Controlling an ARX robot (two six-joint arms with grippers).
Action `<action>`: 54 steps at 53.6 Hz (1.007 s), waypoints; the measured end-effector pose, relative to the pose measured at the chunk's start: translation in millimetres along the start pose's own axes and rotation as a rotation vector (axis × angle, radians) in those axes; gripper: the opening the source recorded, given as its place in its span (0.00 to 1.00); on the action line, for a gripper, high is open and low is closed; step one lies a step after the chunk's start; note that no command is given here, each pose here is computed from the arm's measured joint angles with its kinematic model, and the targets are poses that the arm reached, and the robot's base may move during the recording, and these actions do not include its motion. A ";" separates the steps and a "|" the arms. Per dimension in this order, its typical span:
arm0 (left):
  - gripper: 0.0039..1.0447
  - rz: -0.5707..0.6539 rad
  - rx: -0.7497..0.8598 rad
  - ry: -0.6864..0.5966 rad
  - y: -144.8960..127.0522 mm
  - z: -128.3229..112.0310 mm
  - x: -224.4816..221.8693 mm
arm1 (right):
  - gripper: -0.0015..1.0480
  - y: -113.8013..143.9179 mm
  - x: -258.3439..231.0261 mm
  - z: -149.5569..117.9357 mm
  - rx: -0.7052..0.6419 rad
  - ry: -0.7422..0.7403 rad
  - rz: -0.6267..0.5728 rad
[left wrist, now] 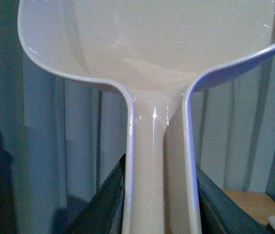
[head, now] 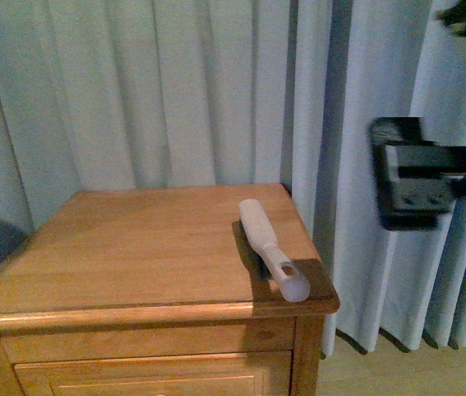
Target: Clean up trash
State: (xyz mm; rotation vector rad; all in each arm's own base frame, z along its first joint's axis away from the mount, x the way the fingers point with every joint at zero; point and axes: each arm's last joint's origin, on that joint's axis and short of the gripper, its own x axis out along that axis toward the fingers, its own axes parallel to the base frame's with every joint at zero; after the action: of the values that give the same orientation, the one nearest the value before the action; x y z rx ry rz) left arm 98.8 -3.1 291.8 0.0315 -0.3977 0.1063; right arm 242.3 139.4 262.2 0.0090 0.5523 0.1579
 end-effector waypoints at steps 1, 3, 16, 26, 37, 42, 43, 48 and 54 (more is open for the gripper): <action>0.26 0.000 0.000 0.000 0.0 0.0 0.0 | 0.93 7.3 9.7 6.4 0.019 0.033 0.004; 0.26 0.000 0.000 0.000 0.0 0.0 0.0 | 0.93 14.6 19.7 11.9 0.033 0.066 0.010; 0.26 0.000 0.000 0.000 0.0 0.0 0.0 | 0.93 72.1 102.8 27.0 0.141 0.250 0.011; 0.26 0.000 0.000 0.000 0.0 0.0 0.0 | 0.93 86.5 133.9 18.5 0.174 0.302 0.001; 0.26 0.000 0.000 0.000 0.0 0.0 0.0 | 0.93 92.5 146.8 11.4 0.201 0.335 0.000; 0.26 0.000 0.000 0.000 0.0 0.0 0.0 | 0.93 94.0 149.4 8.4 0.210 0.347 0.005; 0.26 0.000 0.000 0.000 0.0 0.0 0.0 | 0.93 94.3 149.8 8.0 0.211 0.349 0.006; 0.26 0.000 0.000 0.000 0.0 0.0 0.0 | 0.93 94.6 152.3 5.2 0.219 0.360 0.002; 0.26 0.000 0.000 0.000 0.0 0.0 0.0 | 0.83 94.4 156.0 0.1 0.222 0.382 -0.008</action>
State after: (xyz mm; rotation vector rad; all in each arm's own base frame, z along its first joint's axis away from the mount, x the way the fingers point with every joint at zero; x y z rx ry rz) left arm 98.8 -3.0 291.8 0.0310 -0.3977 0.1066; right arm 359.5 256.3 185.7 0.1962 0.9490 0.0896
